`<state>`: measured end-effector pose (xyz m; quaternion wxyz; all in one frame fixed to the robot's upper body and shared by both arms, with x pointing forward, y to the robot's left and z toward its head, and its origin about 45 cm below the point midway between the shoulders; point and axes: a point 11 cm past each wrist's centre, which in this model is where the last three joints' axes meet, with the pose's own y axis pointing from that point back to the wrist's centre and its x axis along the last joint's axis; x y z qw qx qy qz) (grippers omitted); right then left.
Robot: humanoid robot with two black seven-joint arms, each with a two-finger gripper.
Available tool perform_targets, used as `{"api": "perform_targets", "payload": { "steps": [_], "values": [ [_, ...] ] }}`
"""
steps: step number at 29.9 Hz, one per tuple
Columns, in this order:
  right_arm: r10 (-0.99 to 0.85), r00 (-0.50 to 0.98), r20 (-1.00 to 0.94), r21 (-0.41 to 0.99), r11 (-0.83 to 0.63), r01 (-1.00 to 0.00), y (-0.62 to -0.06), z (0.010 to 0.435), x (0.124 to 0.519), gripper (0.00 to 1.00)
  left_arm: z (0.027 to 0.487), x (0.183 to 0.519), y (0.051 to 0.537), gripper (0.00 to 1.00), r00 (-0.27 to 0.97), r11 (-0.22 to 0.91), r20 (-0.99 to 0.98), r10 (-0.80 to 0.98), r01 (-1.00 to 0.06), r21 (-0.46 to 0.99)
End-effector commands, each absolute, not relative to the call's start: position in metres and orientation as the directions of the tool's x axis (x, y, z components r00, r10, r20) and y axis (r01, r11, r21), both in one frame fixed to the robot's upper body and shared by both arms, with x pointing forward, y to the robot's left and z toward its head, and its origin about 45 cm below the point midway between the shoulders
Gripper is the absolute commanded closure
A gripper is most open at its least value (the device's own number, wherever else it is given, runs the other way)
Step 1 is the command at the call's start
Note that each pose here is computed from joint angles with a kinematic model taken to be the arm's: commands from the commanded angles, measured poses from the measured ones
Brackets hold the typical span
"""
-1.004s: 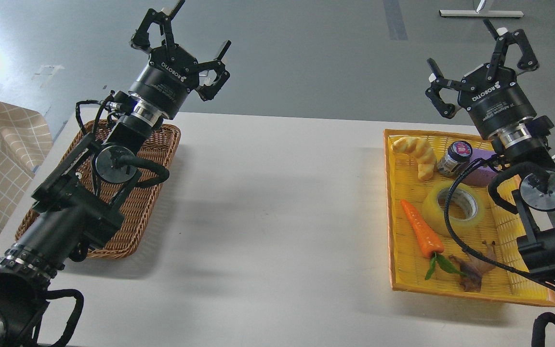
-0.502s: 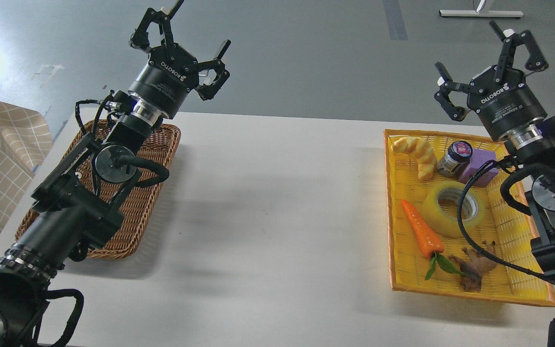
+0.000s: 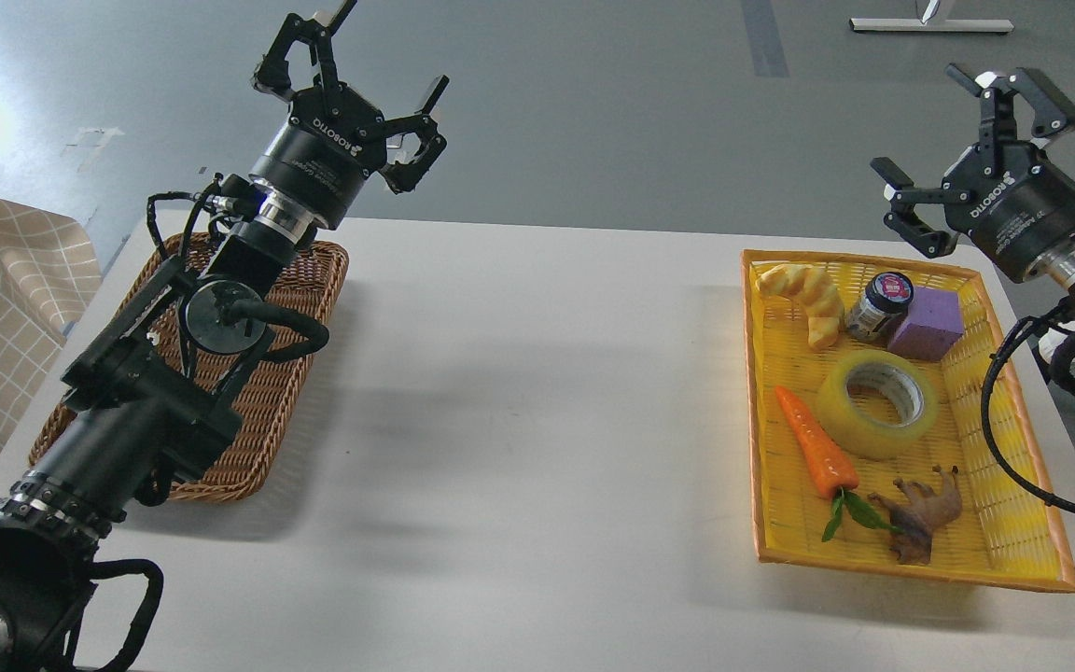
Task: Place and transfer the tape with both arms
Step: 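Raise the right gripper and move it toward the yellow tape roll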
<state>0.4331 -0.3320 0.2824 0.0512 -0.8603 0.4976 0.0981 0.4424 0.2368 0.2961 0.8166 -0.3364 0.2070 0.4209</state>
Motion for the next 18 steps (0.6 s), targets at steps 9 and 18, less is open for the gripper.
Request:
{"api": "perform_targets", "payload": {
  "steps": [9, 18],
  "values": [
    [-0.806, 0.542, 0.237, 0.24, -0.492, -0.837, -0.349, 0.286, 0.428, 0.0, 0.297, 0.442, 0.235, 0.02, 0.564, 0.422, -0.619, 0.546, -0.824, -0.378],
    [-0.661, 0.577, 0.48, 0.356, -0.454, -0.817, -0.358, 0.3, 0.425, 0.0, 0.298, 0.442, 0.235, 0.02, 0.565, 0.425, -0.617, 0.548, -0.823, -0.377]
  ]
}}
